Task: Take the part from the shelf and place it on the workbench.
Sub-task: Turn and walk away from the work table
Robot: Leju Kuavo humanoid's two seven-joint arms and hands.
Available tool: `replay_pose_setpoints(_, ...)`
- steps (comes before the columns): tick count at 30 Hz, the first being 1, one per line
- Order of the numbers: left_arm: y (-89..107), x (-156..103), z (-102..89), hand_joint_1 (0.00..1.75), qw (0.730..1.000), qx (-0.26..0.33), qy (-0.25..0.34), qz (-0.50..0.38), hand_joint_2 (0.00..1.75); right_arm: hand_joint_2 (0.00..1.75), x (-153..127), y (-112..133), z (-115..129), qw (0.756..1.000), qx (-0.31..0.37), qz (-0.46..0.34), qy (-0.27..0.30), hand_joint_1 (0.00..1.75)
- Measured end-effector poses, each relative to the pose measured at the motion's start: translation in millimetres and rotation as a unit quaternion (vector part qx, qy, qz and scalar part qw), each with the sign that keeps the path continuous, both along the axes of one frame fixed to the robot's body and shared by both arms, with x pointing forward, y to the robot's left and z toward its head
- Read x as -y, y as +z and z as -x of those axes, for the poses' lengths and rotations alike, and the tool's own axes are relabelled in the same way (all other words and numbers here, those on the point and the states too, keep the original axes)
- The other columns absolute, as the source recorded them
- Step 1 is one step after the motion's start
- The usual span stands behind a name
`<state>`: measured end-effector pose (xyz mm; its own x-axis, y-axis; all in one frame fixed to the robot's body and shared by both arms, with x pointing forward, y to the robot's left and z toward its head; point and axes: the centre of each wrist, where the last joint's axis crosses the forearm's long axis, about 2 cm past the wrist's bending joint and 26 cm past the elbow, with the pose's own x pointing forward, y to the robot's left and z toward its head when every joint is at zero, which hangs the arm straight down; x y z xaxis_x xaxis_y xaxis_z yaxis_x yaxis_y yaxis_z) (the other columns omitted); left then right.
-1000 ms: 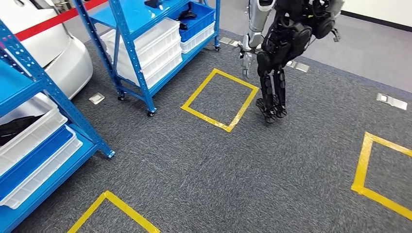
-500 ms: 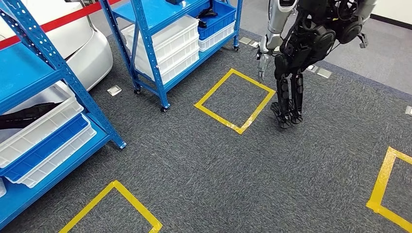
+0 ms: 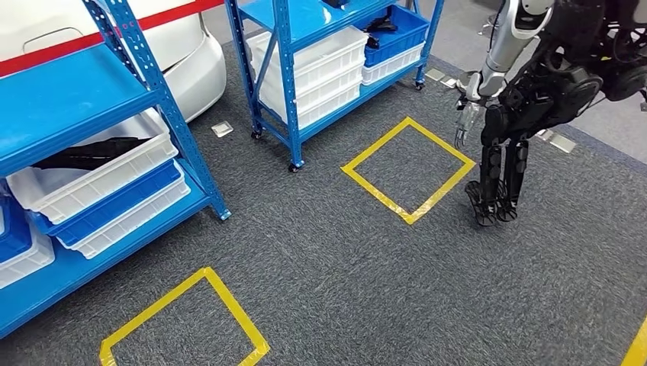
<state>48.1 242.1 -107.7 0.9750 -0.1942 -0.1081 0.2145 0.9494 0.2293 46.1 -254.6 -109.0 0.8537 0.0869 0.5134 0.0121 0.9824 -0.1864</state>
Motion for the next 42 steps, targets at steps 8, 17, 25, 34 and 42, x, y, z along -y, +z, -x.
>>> replay_pose_setpoints(8, -0.3, -1, 2.3, 0.0, 1.0, -0.006, 0.007, -0.004, 0.0, 0.0, 0, 0, -2, 1.0, 0.002, -0.004, 0.003, 0.0)
replay_pose_setpoints(17, -1.4, -13, 4.1, 0.0, 0.999, -0.007, 0.021, -0.026, 0.0, 0.0, 0, 0, 0, 1.0, -0.002, 0.001, -0.002, 0.0)
replay_pose_setpoints(25, -1.8, -23, 5.6, 0.0, 0.996, 0.025, 0.07, -0.043, 0.0, 0.0, 10, -1, 2, 1.0, -0.007, 0.013, -0.009, 0.0)
replay_pose_setpoints(34, -2.7, -41, 9.7, 0.0, 0.992, 0.037, 0.107, -0.061, 0.0, 0.0, 31, -2, 6, 0.998, -0.005, 0.049, -0.035, 0.0)
replay_pose_setpoints(42, -2.8, -46, 10.8, 0.0, 0.99, 0.035, 0.12, -0.067, 0.0, 0.0, 38, -2, 9, 0.997, -0.009, 0.058, -0.047, 0.0)
